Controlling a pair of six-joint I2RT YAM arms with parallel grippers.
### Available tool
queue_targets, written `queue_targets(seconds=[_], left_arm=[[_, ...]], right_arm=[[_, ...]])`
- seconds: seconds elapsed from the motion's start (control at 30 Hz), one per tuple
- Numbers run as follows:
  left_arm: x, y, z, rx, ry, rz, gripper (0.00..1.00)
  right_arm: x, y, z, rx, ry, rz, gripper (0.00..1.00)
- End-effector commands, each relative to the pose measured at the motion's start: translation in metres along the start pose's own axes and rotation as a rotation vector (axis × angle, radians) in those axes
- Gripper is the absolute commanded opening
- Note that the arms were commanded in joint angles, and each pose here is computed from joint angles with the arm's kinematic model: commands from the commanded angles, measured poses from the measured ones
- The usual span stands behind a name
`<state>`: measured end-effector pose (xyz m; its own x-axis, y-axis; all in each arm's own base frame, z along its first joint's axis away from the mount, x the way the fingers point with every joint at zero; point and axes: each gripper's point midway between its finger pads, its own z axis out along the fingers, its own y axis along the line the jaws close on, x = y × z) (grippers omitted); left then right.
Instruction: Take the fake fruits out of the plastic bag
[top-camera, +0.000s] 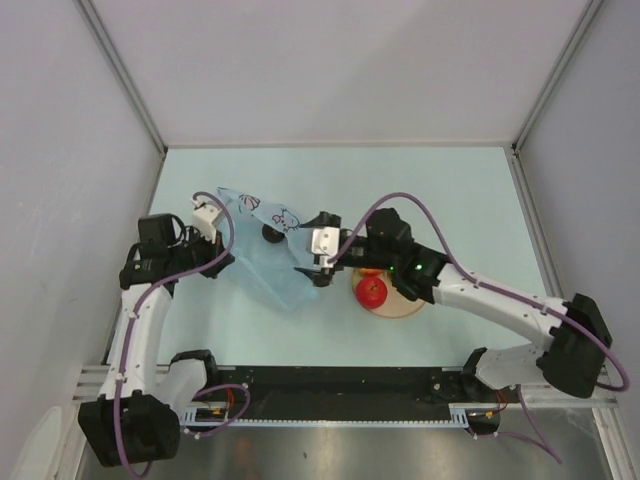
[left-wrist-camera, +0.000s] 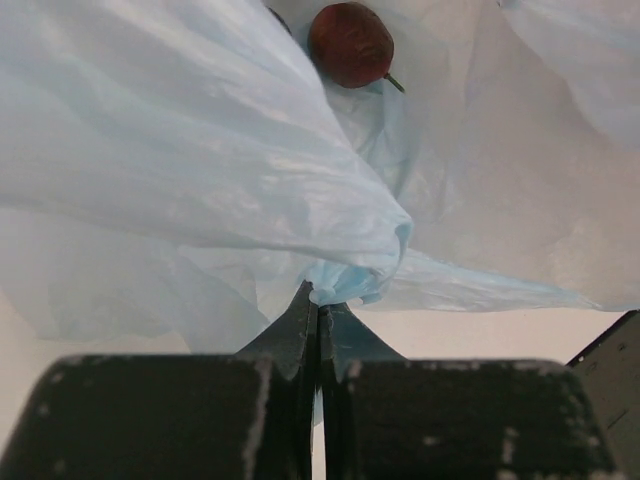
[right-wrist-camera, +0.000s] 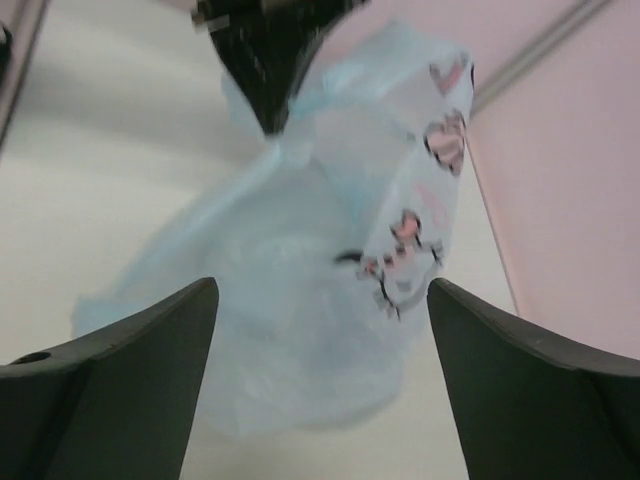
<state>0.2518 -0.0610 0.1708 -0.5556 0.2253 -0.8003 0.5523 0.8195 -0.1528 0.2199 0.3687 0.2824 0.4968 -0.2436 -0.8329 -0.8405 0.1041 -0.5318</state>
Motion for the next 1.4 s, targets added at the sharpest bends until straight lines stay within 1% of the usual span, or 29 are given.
queue_targets(seconds=[0.0,0.03,0.07,0.13,0.17,0.23,0.27,0.37,0.43,0.47,0.53,0.57,0.6,0.67,0.73,0.77,0.83,0.87,0.9,0.97,1.0,1.07,1.1,1.13,1.17,1.2,1.3,1.33,1.37], left_arm=[[-0.006,-0.008,-0.005,0.016,-0.053,0.008,0.0],[-0.008,-0.009,-0.008,0.008,-0.067,0.018,0.0],[-0.01,-0.012,-0.009,0.017,-0.076,0.026,0.0],[-0.012,-0.015,-0.01,0.026,-0.083,0.018,0.0],[-0.016,-0.015,-0.012,0.029,-0.09,0.02,0.0],[-0.019,-0.018,-0.014,0.04,-0.091,0.012,0.0],[-0.023,-0.019,-0.017,0.04,-0.101,0.022,0.0],[-0.041,-0.028,-0.032,0.042,-0.137,0.047,0.0],[-0.041,-0.033,-0.038,0.054,-0.125,0.052,0.0],[-0.046,-0.034,-0.043,0.047,-0.132,0.083,0.0],[-0.044,-0.038,-0.049,0.051,-0.113,0.093,0.0],[-0.048,-0.04,-0.054,0.049,-0.121,0.118,0.0],[-0.048,-0.044,-0.057,0.052,-0.12,0.121,0.0],[-0.058,-0.051,-0.067,0.06,-0.154,0.153,0.0],[-0.063,-0.062,-0.077,0.077,-0.176,0.172,0.0],[-0.072,-0.065,-0.085,0.069,-0.197,0.2,0.0],[-0.072,-0.07,-0.093,0.066,-0.191,0.207,0.0],[-0.072,-0.067,-0.095,0.041,-0.183,0.208,0.0],[-0.071,-0.063,-0.094,0.018,-0.179,0.205,0.0],[-0.069,-0.058,-0.094,-0.014,-0.176,0.202,0.0],[-0.069,-0.059,-0.096,-0.014,-0.178,0.204,0.0],[-0.079,-0.067,-0.103,0.006,-0.204,0.227,0.0],[-0.079,-0.071,-0.106,0.019,-0.202,0.222,0.0],[-0.082,-0.074,-0.108,0.029,-0.209,0.226,0.0],[-0.085,-0.077,-0.112,0.035,-0.217,0.234,0.0],[-0.087,-0.078,-0.112,0.04,-0.221,0.227,0.0],[-0.086,-0.078,-0.107,0.057,-0.225,0.206,0.0],[-0.085,-0.077,-0.105,0.063,-0.221,0.2,0.01],[-0.085,-0.077,-0.105,0.064,-0.216,0.192,0.0]], right_arm=[[-0.048,-0.008,0.042,0.036,-0.18,0.15,0.83],[-0.053,-0.006,0.049,0.024,-0.202,0.16,0.79],[-0.056,-0.004,0.053,0.018,-0.219,0.163,0.7],[-0.068,-0.005,0.062,0.036,-0.261,0.162,0.66],[-0.08,-0.011,0.063,0.051,-0.286,0.156,0.62],[-0.087,-0.009,0.067,0.019,-0.285,0.166,0.58],[-0.091,-0.01,0.068,0.011,-0.285,0.172,0.54],[-0.063,-0.004,0.076,-0.019,-0.208,0.227,0.48],[-0.031,-0.001,0.087,-0.006,-0.121,0.269,0.48],[-0.022,0.0,0.09,-0.004,-0.1,0.277,0.48],[0.002,0.004,0.098,-0.001,-0.041,0.277,0.47],[0.012,0.007,0.101,-0.005,-0.012,0.287,0.45],[0.014,0.003,0.104,0.006,-0.003,0.297,0.44],[0.035,-0.001,0.11,0.043,0.05,0.352,0.43],[0.046,-0.007,0.114,0.079,0.075,0.366,0.43],[0.056,-0.007,0.117,0.086,0.095,0.381,0.43],[0.063,-0.014,0.12,0.116,0.108,0.394,0.45],[0.066,-0.016,0.123,0.129,0.111,0.399,0.46],[0.08,-0.019,0.126,0.154,0.135,0.419,0.47],[0.086,-0.03,0.13,0.206,0.133,0.433,0.5],[0.098,-0.035,0.131,0.253,0.156,0.455,0.53],[0.104,-0.049,0.136,0.313,0.145,0.468,0.64],[0.118,-0.049,0.14,0.339,0.17,0.474,0.69],[0.121,-0.052,0.143,0.345,0.169,0.473,0.72],[0.117,-0.056,0.149,0.346,0.156,0.466,0.73],[0.131,-0.05,0.156,0.335,0.177,0.467,0.73],[0.145,-0.052,0.167,0.354,0.189,0.463,0.78],[0.16,-0.048,0.171,0.355,0.208,0.47,0.8],[0.16,-0.054,0.175,0.368,0.201,0.468,0.81]])
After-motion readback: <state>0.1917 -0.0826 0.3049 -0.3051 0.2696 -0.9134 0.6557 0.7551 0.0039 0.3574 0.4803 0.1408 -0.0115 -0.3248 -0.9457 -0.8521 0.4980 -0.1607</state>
